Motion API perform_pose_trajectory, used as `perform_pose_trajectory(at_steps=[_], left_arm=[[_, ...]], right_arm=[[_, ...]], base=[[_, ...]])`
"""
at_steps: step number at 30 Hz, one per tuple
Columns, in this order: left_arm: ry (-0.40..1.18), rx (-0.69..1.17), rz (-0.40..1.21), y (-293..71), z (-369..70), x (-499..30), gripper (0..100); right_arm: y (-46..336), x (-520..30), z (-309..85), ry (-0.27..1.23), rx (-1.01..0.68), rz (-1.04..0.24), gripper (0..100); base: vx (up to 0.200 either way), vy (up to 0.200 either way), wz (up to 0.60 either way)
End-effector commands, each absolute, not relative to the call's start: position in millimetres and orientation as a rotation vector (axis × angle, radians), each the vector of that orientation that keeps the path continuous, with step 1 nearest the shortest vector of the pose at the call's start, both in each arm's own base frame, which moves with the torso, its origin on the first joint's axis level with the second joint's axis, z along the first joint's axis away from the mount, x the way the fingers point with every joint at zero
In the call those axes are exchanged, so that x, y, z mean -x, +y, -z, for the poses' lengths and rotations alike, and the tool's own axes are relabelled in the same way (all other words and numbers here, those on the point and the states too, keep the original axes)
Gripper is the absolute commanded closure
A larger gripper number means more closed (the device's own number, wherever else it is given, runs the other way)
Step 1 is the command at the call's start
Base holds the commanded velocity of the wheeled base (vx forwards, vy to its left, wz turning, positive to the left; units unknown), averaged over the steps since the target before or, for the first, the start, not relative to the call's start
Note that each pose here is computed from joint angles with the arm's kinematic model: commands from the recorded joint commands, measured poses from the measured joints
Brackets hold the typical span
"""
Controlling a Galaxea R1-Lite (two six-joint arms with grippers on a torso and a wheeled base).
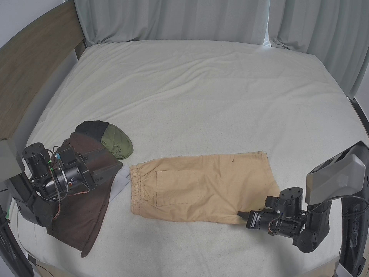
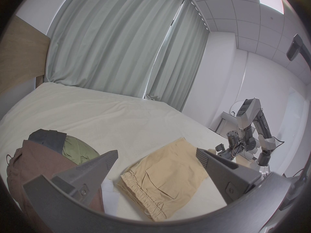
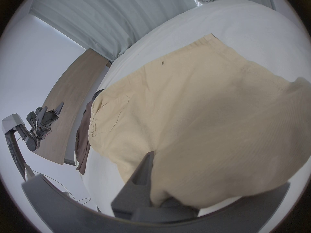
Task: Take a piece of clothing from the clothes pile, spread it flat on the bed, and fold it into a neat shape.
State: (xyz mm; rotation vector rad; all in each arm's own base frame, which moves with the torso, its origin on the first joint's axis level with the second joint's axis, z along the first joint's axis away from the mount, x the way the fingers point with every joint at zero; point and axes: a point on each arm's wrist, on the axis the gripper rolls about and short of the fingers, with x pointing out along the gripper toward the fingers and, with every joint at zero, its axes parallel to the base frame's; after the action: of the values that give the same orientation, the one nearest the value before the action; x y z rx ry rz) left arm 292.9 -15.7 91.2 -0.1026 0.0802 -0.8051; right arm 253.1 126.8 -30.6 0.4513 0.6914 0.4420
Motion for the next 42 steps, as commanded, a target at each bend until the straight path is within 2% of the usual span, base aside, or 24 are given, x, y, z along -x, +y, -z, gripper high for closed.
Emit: perform_pose_trajectory(at_steps=[1,5,6,13,21,31,38,42], left_arm=[[0.084,0.109,0.809,-16.7,-90.7,-293.6,0],[0.090,0.132,0.808,-16.7,-91.4,-294.1,0],[0.093,0.133,0.808,-16.7,-91.0,-293.8,0],[0.090,0.135,0.809,-17.2,-92.0,-294.2,0],[0.076,0.133,0.807,-16.7,-94.7,-297.0,0],[0.081,0.134,0.810,-15.9,-94.0,-295.7,0],[0.085,0.135,0.814,-16.8,-93.3,-295.5,0],[0.087,0.137,0.814,-16.8,-92.7,-295.0,0]], right_arm=[[126.6,-251.4,36.7,0.716,-0.447,-0.436,100],[126.8,-252.7,37.6,0.710,-0.445,-0.421,100],[127.1,-253.5,37.4,0.706,-0.446,-0.418,0],[128.9,-239.2,38.8,0.754,-0.424,-0.429,0],[145.0,-199.7,37.7,0.862,-0.353,-0.527,0],[159.9,-181.0,-8.4,0.751,-0.378,-0.719,0],[159.6,-184.8,-35.0,0.649,-0.422,-0.796,0],[155.1,-189.1,-58.3,0.569,-0.461,-0.890,0]], base=[[0.000,0.000,0.00],[0.000,0.000,0.00],[0.000,0.000,0.00],[0.000,0.000,0.00],[0.000,0.000,0.00],[0.000,0.000,0.00],[0.000,0.000,0.00],[0.000,0.000,0.00]])
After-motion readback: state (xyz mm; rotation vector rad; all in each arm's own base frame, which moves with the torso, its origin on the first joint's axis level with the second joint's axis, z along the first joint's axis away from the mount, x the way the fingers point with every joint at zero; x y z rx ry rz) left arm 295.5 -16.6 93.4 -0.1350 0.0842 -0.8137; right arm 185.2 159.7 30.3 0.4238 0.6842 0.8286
